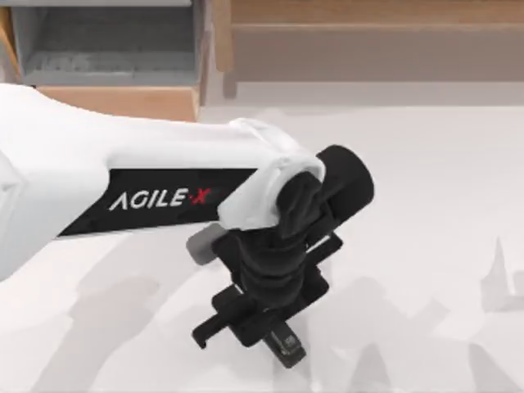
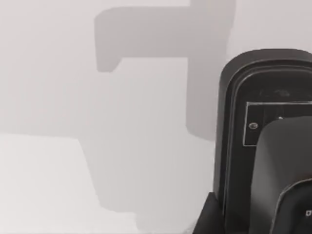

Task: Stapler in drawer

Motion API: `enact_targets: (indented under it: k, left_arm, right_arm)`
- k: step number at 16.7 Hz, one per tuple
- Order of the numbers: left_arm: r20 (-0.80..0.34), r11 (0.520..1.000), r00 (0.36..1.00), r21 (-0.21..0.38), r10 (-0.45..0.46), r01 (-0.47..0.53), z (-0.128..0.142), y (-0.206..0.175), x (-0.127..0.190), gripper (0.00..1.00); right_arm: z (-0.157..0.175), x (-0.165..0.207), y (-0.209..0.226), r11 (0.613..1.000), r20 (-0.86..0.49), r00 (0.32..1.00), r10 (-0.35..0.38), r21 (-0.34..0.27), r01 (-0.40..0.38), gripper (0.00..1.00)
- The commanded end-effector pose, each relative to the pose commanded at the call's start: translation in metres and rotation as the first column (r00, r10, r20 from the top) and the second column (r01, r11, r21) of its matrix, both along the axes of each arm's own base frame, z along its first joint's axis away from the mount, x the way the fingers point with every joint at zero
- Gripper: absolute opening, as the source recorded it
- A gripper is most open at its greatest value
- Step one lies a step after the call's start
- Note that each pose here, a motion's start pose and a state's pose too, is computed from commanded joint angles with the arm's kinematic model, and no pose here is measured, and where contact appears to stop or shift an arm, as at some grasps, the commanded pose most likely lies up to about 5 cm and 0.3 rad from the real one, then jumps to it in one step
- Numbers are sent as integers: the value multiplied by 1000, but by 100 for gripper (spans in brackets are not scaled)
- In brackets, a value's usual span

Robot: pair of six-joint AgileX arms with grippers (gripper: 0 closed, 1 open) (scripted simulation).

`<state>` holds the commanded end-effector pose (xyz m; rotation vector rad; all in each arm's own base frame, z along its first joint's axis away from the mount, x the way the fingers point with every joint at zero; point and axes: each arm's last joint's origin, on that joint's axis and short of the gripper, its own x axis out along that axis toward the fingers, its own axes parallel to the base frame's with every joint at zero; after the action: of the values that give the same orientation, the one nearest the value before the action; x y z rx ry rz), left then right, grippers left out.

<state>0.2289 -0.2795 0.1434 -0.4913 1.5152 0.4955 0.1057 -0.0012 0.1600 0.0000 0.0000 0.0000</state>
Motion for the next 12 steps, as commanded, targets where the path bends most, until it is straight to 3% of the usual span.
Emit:
enact_targets:
  k: [7, 9, 12]
  left_arm:
    - [-2, 1000, 1000, 2, -1, 1, 1, 0, 0, 0]
    - [7, 1000, 1000, -12, -26, 26, 9, -1, 8, 0]
    - [72, 992, 993, -76, -94, 99, 42, -1, 35, 0]
  right_arm:
    - [0, 0, 0, 1000, 0, 1000, 0, 0, 0, 100]
    - [0, 0, 0, 1000, 0, 1000, 0, 0, 0, 100]
    - [0, 0, 0, 1000, 0, 1000, 0, 0, 0, 100]
